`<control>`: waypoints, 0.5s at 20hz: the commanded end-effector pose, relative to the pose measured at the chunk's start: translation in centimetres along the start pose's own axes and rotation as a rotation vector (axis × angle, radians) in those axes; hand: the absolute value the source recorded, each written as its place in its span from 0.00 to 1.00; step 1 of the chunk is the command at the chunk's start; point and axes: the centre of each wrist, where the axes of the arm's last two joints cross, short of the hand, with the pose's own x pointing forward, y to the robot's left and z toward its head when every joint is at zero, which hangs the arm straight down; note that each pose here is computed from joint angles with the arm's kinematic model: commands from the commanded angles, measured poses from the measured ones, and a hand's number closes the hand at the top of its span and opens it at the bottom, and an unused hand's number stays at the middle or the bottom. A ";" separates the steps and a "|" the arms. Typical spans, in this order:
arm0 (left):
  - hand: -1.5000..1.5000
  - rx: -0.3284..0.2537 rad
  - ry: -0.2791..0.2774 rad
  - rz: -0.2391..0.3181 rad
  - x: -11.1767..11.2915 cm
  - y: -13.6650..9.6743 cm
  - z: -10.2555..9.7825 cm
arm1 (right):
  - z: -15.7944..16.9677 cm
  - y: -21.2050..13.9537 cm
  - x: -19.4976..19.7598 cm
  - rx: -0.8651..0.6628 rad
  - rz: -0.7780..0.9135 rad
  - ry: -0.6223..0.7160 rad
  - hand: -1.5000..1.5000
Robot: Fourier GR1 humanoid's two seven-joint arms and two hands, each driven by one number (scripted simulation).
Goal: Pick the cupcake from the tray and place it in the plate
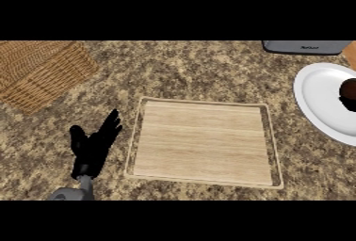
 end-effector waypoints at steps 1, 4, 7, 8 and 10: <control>0.50 0.003 0.042 0.001 -0.2 1.3 0.1 | 0.9 1.4 -0.9 0.093 -0.074 -0.013 0.00; 0.50 -0.009 0.012 -0.008 -1.0 0.1 0.5 | -0.3 -0.5 -1.5 0.073 -0.179 -0.066 0.00; 0.50 -0.003 0.014 -0.007 -1.1 -0.5 0.4 | 0.4 0.5 -1.4 -0.021 -0.304 -0.117 0.00; 0.50 0.010 0.017 0.009 -0.4 0.5 0.3 | -0.7 -0.5 0.0 -0.065 -0.371 -0.125 0.00; 0.50 0.021 0.029 0.008 -0.8 1.1 0.5 | -0.9 -1.1 -1.0 -0.081 -0.456 -0.093 0.00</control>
